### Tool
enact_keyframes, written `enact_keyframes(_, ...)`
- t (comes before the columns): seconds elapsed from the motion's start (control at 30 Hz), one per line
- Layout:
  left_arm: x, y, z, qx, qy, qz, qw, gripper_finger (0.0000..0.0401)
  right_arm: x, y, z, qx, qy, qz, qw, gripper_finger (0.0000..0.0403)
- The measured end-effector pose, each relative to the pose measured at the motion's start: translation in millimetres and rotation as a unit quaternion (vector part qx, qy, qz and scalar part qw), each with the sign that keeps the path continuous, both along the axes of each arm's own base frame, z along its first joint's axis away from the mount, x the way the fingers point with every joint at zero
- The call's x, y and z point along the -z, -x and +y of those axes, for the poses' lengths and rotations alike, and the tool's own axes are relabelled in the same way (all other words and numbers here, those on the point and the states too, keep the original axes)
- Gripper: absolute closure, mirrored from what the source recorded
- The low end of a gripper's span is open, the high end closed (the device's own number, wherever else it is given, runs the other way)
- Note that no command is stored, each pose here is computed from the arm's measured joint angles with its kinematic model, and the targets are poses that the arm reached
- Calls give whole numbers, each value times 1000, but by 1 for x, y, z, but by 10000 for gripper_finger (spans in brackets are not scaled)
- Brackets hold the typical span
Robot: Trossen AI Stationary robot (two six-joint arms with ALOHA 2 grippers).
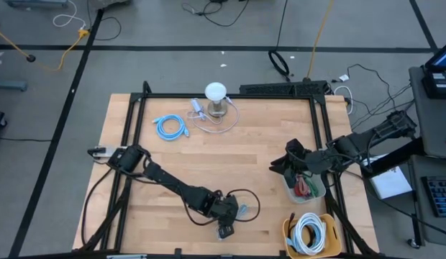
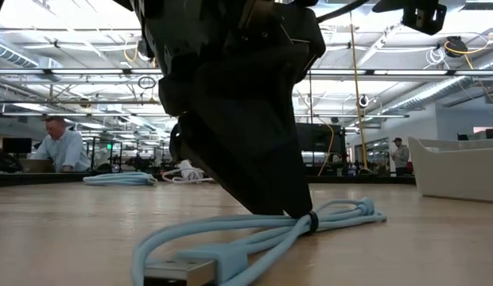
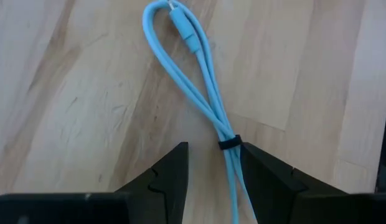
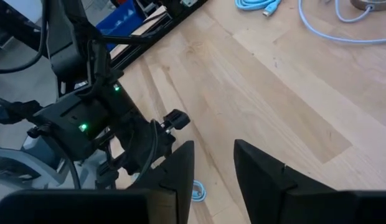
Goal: Pick & Place USB Port
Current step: Put the blue USB cable into the gray bin
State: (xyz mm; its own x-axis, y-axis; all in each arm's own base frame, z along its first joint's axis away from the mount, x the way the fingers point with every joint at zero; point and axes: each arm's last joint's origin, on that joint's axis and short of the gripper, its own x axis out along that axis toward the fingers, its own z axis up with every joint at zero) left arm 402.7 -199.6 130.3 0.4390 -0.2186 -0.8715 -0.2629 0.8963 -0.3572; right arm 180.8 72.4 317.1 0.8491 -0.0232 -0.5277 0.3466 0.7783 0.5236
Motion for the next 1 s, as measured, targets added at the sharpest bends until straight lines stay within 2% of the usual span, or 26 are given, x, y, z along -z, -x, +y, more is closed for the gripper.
enact_keyframes(0.3, -10, -1, 6, -14, 32, 2, 999, 254, 0, 0, 0, 0, 0, -1, 1000, 298)
enact_keyframes(0.63, -12, -10, 4, -29, 53, -39, 997, 256, 0, 0, 0, -1, 3, 0, 1000, 298)
enact_keyframes(0.73, -11, -11, 6, -35, 53, -37, 997, 283, 0, 0, 0, -3, 6, 1, 1000, 298)
enact_keyframes(0.9, -1, -14, 6, -30, 60, -29, 997, 377, 0, 0, 0, -5, 8, -1, 1000, 298)
enact_keyframes(1.0, 3, -14, 5, -29, 70, -20, 997, 391, 0, 0, 0, -5, 9, -2, 1000, 298)
